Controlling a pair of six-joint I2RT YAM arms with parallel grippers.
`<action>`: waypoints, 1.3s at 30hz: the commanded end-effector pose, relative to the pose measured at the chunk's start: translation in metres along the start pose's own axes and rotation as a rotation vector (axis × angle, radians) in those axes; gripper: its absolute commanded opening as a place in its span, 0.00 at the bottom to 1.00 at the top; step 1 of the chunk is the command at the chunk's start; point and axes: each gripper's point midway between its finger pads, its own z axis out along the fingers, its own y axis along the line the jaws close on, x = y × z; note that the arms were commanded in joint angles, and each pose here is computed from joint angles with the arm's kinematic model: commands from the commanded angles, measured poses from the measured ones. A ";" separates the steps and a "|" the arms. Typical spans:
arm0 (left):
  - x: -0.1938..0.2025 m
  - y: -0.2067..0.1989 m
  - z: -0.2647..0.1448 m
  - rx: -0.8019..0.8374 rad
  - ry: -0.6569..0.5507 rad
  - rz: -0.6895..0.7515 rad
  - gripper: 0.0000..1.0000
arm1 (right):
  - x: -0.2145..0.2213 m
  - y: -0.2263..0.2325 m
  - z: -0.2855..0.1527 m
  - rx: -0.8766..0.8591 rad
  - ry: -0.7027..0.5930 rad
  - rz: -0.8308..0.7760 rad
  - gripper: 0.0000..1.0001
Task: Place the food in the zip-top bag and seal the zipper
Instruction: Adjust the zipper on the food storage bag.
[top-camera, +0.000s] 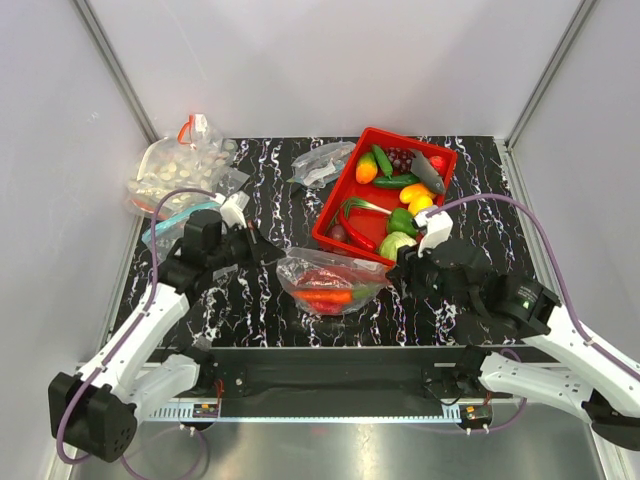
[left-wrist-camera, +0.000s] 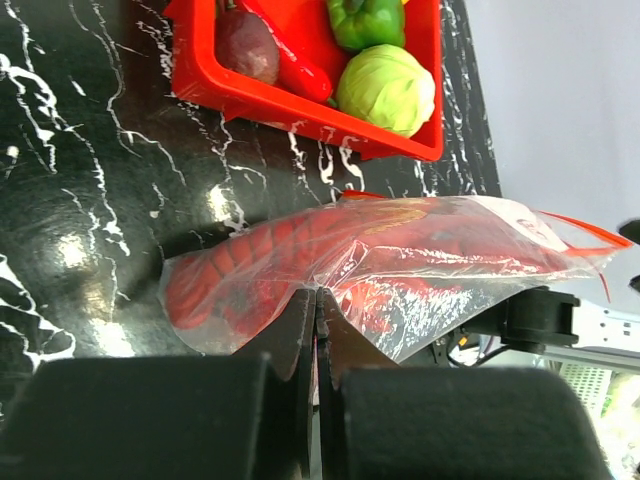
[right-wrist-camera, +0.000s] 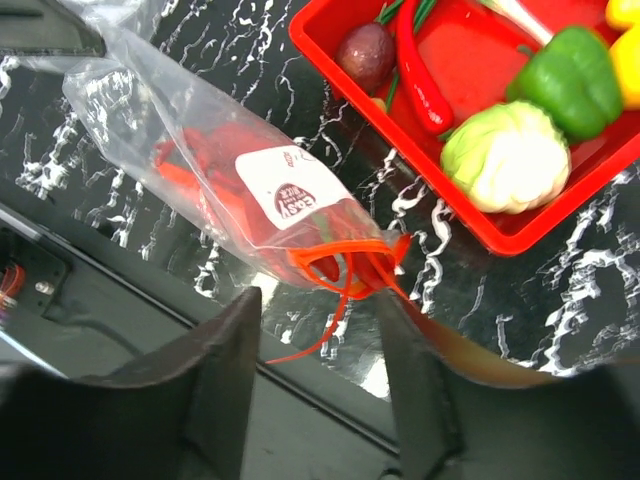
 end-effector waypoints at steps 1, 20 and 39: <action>-0.026 -0.009 -0.004 0.004 -0.060 0.068 0.00 | -0.023 0.005 -0.008 -0.035 -0.073 -0.069 0.54; -0.042 0.000 -0.002 -0.052 -0.066 0.081 0.00 | -0.009 0.039 0.036 -0.238 0.014 -0.315 0.65; -0.056 -0.034 -0.022 0.012 -0.051 0.120 0.00 | -0.068 0.076 -0.020 -0.375 -0.049 -0.167 0.00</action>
